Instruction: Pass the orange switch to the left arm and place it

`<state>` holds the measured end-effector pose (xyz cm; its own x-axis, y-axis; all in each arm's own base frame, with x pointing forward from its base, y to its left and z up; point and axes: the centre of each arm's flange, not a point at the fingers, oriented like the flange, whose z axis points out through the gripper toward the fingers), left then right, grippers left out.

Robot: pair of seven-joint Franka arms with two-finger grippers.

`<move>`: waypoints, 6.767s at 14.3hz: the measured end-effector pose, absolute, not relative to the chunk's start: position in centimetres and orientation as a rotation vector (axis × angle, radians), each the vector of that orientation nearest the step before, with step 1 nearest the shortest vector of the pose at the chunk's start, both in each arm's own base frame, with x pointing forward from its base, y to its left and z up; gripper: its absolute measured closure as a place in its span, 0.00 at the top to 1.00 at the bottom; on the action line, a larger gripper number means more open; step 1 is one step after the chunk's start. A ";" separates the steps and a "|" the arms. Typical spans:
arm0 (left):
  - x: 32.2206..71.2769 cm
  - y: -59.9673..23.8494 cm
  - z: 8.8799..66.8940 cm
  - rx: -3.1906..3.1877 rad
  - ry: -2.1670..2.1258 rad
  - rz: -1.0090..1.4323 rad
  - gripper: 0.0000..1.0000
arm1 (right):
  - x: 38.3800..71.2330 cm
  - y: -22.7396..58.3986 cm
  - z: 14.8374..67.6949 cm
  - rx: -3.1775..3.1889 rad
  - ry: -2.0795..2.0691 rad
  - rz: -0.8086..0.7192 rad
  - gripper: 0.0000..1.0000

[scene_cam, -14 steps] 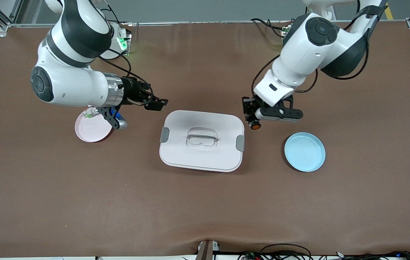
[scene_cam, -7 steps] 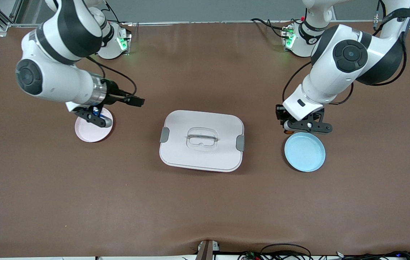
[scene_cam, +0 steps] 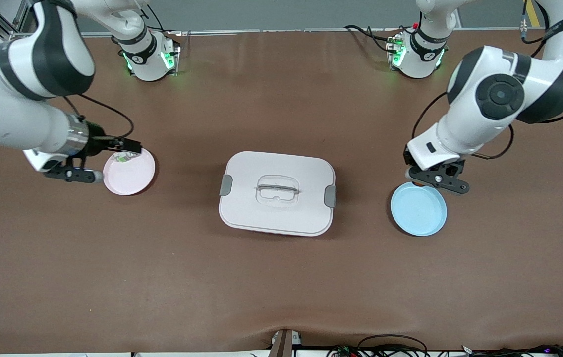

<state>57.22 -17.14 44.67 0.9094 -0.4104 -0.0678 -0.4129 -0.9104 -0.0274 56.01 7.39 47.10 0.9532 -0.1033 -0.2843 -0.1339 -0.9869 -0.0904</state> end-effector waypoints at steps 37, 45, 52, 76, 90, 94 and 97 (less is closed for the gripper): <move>59.6 -9.8 19.5 -2.534 1.700 0.084 0.51 | 57.8 -3.5 62.1 -3.219 0.000 0.051 1.00; 64.7 -12.5 29.2 -2.769 1.328 0.093 1.00 | 58.1 -3.7 62.6 -3.163 0.021 -0.017 1.00; 65.7 -19.5 39.0 -2.885 0.848 0.091 1.00 | 55.8 -4.2 62.0 -3.130 0.045 -0.061 1.00; 58.1 -4.7 64.1 -3.135 -0.152 -0.128 1.00 | 55.1 -3.6 63.1 -3.130 0.029 -0.072 1.00; 56.4 -4.1 63.4 -3.119 -0.164 0.071 1.00 | 55.1 -3.7 63.1 -3.130 0.032 -0.073 1.00; 56.5 -4.4 63.5 -3.141 -0.162 0.072 1.00 | 55.1 -3.7 63.1 -3.130 0.032 -0.073 1.00; 56.5 -4.5 63.5 -3.143 -0.162 0.072 1.00 | 55.1 -3.7 63.1 -3.130 0.033 -0.073 1.00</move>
<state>56.47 -4.46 63.46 0.9937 0.1024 -0.0460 0.1026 -0.9947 0.0037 55.12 -3.74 63.11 0.9987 -0.0213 0.0464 -0.0208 -0.9997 -0.0106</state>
